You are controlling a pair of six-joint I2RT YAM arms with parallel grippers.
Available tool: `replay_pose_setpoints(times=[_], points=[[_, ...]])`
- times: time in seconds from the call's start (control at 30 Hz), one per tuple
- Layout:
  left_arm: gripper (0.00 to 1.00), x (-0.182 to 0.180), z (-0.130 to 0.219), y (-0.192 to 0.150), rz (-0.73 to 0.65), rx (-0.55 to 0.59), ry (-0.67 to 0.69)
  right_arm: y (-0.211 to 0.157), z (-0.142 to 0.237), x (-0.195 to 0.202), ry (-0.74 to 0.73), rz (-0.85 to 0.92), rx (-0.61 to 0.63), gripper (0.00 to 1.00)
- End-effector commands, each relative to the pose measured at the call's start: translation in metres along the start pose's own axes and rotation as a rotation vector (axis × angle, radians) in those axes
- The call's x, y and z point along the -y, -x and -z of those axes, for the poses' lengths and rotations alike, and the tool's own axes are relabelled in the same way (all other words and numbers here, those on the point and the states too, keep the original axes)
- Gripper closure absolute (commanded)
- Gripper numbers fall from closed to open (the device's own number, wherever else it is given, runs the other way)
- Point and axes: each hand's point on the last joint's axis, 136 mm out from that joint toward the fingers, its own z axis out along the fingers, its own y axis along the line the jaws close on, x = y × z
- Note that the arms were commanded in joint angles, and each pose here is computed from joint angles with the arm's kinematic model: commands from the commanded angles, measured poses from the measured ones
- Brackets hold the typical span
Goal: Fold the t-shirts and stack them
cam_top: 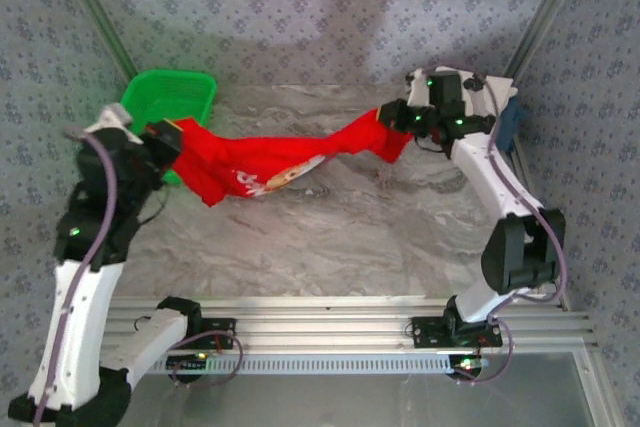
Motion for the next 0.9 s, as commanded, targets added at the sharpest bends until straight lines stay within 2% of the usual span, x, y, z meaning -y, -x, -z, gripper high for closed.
replay_pose_setpoints(times=[0.0,0.17,0.3,0.53,0.63,0.77,0.87], points=[[1.0,0.007,0.011,0.001,-0.201,-0.094,0.021,0.031,0.045,-0.032,0.012,0.085,0.088,1.0],[1.0,0.047,0.027,0.051,-0.295,0.025,-0.026,0.061,0.107,-0.063,0.019,0.143,0.223,1.0],[1.0,0.07,0.021,0.064,-0.315,0.042,-0.093,0.067,0.133,-0.069,0.033,0.12,0.242,1.0],[1.0,0.083,-0.043,0.067,-0.218,-0.008,-0.202,0.061,0.12,-0.047,0.0,0.045,0.203,1.0],[1.0,0.103,-0.064,0.078,-0.194,-0.015,-0.283,0.069,0.11,-0.041,0.009,0.043,0.199,1.0],[1.0,0.136,-0.066,0.097,-0.228,0.005,-0.369,0.087,0.113,-0.049,0.034,0.085,0.246,1.0],[1.0,0.142,-0.056,0.103,-0.263,0.019,-0.369,0.085,0.117,-0.062,0.086,0.109,0.236,1.0]])
